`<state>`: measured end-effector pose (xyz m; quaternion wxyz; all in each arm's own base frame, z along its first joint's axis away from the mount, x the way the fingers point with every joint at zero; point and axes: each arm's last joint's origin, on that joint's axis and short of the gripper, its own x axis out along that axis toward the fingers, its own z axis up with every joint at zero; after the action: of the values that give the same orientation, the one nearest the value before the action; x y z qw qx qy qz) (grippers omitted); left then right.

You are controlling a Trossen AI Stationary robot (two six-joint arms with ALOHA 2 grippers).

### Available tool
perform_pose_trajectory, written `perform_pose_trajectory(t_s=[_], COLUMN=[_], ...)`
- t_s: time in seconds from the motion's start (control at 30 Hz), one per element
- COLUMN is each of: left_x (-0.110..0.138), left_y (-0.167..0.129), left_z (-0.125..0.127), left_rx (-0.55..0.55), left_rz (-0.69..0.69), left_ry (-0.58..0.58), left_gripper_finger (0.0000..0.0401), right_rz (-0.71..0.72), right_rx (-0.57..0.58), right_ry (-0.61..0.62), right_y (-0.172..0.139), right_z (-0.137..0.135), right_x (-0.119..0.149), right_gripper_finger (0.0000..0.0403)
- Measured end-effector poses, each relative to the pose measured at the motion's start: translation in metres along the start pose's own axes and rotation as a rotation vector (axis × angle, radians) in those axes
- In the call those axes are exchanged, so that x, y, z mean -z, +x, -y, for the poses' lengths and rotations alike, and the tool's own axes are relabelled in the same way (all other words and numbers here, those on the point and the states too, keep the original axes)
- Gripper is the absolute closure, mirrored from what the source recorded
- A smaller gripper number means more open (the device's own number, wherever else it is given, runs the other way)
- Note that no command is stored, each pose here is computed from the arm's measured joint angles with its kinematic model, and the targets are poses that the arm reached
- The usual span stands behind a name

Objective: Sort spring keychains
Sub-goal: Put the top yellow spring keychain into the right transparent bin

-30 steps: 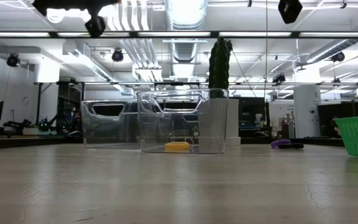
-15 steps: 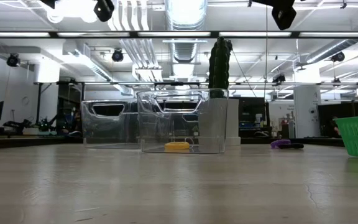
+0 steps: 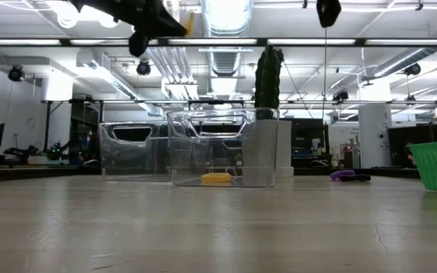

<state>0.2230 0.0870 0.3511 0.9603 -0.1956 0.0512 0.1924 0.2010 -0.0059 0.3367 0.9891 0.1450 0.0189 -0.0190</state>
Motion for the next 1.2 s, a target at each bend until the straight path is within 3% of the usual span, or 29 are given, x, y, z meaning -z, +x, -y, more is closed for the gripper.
perform_pose_trajectory(t_s=[0.27, 0.57, 0.77, 1.2], left_x=[-0.007, -0.031, -0.034, -0.028], left_y=[0.037, 0.061, 0.074, 0.079], left_z=[0.028, 0.067, 0.084, 0.099], left_rx=[-0.068, -0.107, -0.124, -0.155], left_rz=[0.005, 0.027, 0.026, 0.023], left_ry=[0.043, 0.180, 0.225, 0.270], left_gripper_finger=[0.0401, 0.0401, 0.0401, 0.0401], right_rz=[-0.006, 0.028, -0.059, -0.208], right_rx=[0.096, 0.201, 0.358, 0.454], right_ry=[-0.091, -0.196, -0.292, -0.392], right_y=[0.017, 0.034, 0.051, 0.090], right_z=[0.005, 0.001, 0.001, 0.000], right_x=[0.005, -0.017, -0.031, -0.054], right_gripper_finger=[0.0264, 0.0185, 0.0149, 0.0142])
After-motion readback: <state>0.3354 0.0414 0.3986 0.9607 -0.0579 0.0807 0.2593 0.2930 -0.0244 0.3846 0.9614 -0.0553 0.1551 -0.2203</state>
